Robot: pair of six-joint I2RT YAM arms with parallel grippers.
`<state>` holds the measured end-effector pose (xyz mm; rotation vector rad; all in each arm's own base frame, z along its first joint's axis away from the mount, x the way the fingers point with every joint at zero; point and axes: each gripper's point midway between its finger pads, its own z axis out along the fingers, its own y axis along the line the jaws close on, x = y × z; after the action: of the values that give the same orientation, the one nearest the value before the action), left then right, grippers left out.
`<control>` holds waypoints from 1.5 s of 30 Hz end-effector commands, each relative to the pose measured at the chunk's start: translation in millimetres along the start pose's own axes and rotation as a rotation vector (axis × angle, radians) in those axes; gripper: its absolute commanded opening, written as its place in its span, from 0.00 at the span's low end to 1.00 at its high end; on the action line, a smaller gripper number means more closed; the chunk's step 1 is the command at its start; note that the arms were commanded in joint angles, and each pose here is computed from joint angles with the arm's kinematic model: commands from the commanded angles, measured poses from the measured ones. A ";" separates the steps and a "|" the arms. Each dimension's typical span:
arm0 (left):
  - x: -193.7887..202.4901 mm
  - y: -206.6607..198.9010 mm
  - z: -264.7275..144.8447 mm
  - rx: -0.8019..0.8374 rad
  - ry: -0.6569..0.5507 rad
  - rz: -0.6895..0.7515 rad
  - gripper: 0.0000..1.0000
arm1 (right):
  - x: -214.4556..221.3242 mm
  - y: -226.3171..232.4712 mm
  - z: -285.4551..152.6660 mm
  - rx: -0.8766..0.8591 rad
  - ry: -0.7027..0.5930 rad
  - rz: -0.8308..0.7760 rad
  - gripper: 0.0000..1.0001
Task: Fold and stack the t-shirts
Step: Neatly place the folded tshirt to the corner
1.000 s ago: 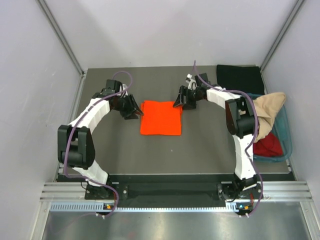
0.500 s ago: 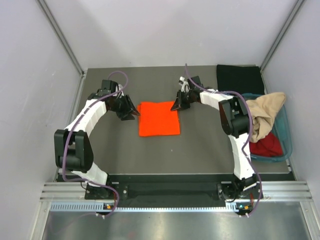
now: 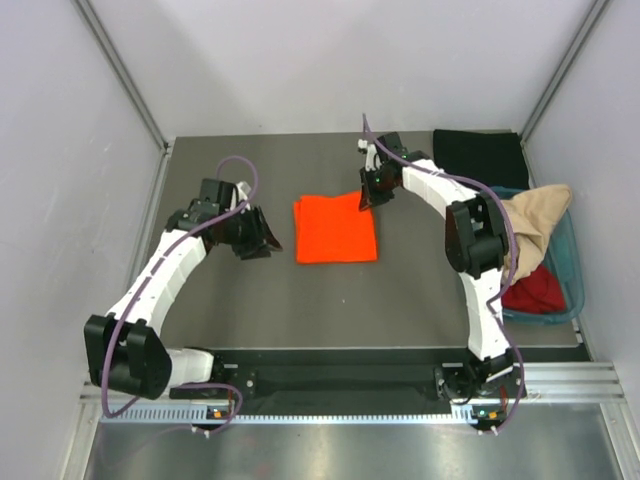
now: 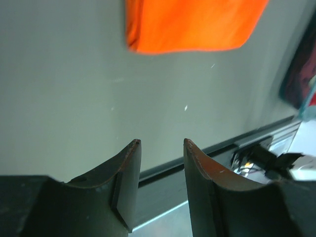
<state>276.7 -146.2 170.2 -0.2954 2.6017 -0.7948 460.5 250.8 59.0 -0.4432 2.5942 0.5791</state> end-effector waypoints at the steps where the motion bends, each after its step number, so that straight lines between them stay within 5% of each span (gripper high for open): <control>1: 17.9 10.1 8.7 -0.014 0.028 0.003 0.45 | -50.5 -9.4 -65.1 0.142 -0.128 -0.139 0.00; 17: 41.0 32.1 19.7 -0.080 0.066 0.023 0.45 | -115.9 -120.2 -189.6 0.481 -0.241 -0.254 0.00; 31: 48.9 47.3 26.9 -0.144 0.120 0.010 0.44 | -161.6 -148.3 -255.5 0.624 -0.421 -0.312 0.00; 45: 49.4 52.1 35.9 -0.165 0.172 0.028 0.44 | -169.6 -161.5 -276.3 0.635 -0.450 -0.365 0.00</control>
<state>234.9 -133.6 88.8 -0.2915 2.8581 -0.6089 572.8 20.7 245.7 -0.4944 2.2123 -0.2322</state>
